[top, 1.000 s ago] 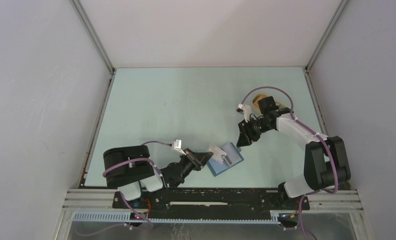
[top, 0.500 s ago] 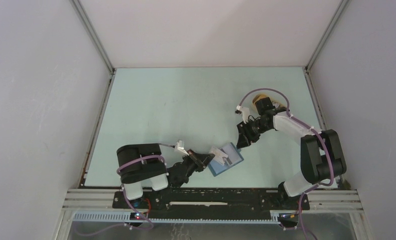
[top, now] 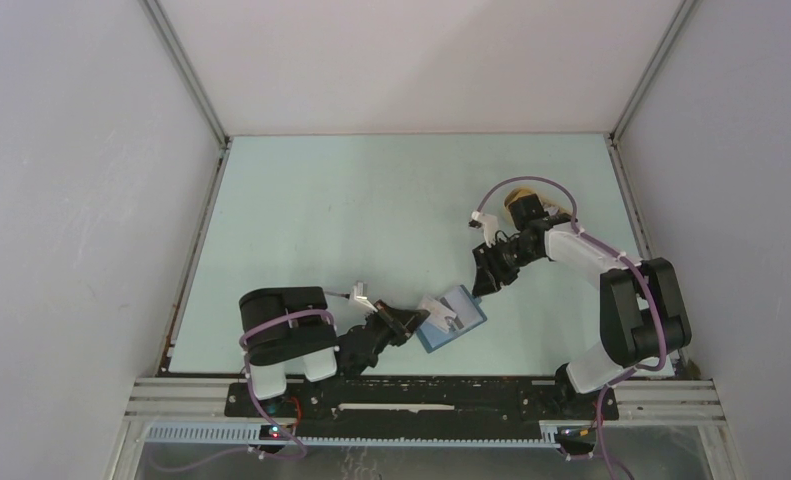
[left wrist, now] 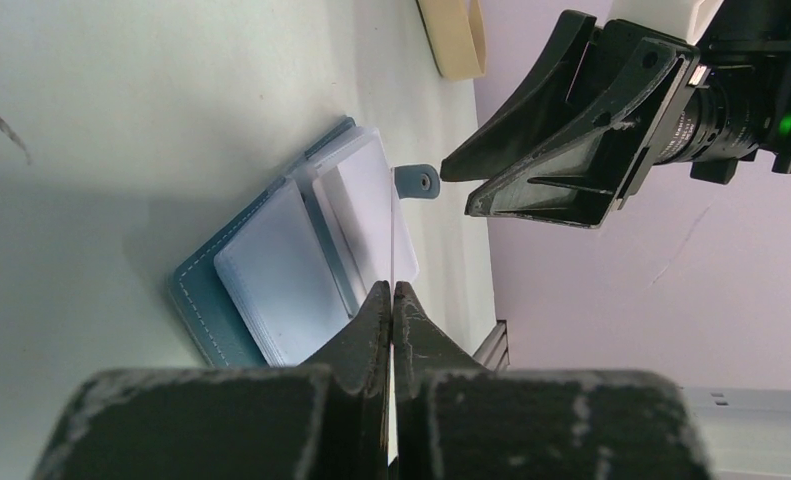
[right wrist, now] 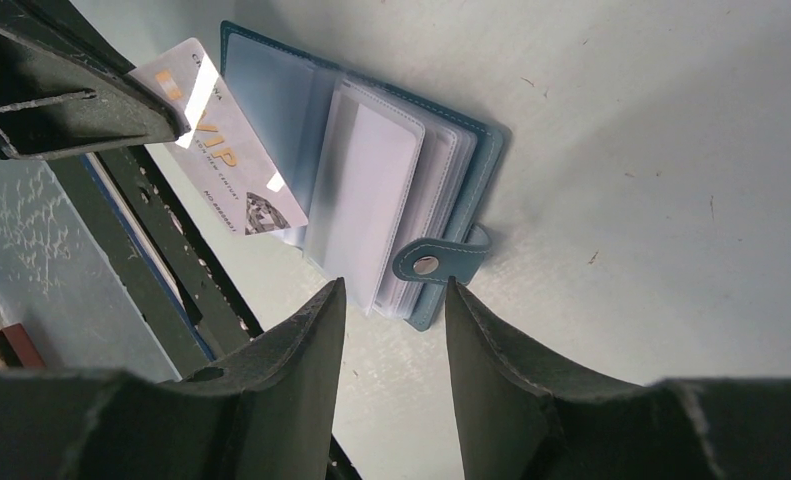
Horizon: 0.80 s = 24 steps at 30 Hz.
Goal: Put the credit cards into the card holder
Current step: Insert the credit card into the card holder.
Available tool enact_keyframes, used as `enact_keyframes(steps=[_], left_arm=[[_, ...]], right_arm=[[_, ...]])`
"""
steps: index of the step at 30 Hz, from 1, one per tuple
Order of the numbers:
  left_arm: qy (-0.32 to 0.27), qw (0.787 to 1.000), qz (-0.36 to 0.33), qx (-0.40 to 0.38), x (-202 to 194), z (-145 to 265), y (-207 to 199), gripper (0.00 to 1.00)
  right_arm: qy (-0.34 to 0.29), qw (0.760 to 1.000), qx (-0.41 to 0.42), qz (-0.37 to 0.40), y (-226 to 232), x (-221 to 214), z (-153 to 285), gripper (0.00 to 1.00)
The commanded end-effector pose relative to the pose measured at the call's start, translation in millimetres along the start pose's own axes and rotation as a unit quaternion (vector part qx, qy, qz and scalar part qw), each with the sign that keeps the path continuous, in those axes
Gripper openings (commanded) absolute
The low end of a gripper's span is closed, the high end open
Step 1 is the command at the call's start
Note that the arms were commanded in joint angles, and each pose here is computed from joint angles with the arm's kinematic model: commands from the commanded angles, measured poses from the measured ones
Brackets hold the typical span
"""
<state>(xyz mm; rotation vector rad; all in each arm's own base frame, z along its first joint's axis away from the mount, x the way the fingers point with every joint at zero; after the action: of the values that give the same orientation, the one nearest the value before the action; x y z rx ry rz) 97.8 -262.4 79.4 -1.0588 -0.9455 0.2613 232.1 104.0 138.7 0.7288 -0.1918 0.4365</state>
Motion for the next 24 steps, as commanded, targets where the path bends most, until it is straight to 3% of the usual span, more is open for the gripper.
enact_keyframes(steps=[1, 24], left_arm=[[0.0, 1.0, 0.018, -0.009, 1.9, 3.1, -3.4, 0.0], [0.007, 1.0, 0.027, 0.009, -3.1, 6.3, 5.1, 0.0]], right_arm=[[-0.014, 1.0, -0.002, 0.01, 4.3, 11.4, 3.6, 0.5], [-0.016, 1.0, -0.006, 0.009, 3.4, 12.4, 3.8, 0.5]])
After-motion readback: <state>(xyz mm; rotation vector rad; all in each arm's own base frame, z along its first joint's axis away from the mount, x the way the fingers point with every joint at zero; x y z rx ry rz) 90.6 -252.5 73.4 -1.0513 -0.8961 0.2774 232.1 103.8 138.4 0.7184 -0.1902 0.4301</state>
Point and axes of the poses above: each gripper's point midway between its finger pads, its own z axis back along the fingers, its own y axis along the line the jaws close on, x = y × z, the point moved 10 cm from there along z, back along the fingers, and after that the axes turned 14 degrees about -z, right-handed, at the moved point
